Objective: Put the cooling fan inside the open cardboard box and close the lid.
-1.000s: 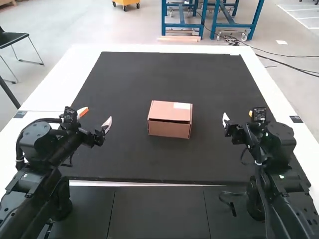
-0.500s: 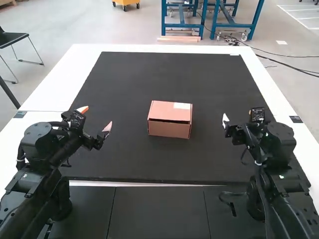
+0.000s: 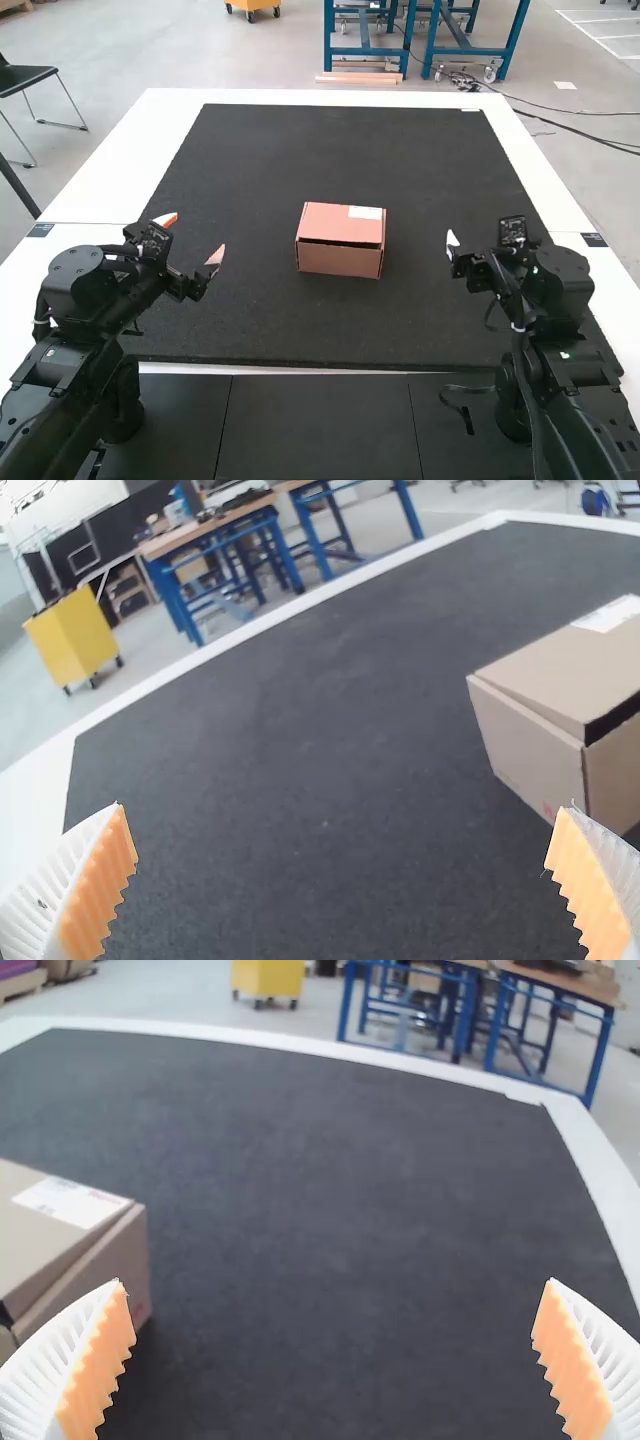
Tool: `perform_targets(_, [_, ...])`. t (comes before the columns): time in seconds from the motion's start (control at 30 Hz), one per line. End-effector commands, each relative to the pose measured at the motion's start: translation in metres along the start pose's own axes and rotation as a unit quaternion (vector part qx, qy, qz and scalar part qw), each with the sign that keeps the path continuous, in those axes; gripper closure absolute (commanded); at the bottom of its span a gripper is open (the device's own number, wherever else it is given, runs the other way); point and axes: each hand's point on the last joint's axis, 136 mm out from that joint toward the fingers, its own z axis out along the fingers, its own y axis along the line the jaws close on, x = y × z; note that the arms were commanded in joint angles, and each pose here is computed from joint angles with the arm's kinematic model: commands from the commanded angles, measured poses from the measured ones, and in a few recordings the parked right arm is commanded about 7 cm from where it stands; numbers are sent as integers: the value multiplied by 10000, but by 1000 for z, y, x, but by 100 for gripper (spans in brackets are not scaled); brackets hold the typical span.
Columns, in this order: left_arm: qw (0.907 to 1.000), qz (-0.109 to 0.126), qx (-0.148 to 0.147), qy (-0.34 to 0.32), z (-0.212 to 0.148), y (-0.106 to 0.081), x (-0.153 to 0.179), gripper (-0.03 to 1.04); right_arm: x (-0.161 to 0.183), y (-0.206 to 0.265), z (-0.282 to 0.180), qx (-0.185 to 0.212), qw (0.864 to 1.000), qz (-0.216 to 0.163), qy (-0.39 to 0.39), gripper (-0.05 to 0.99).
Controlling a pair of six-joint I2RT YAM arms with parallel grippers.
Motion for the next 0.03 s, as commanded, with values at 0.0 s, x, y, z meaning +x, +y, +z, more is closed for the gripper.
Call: perform_targets(0.0, [10000,27,79,36,0,-4,4,4,5,0,0,-7,10000,-16,79,2])
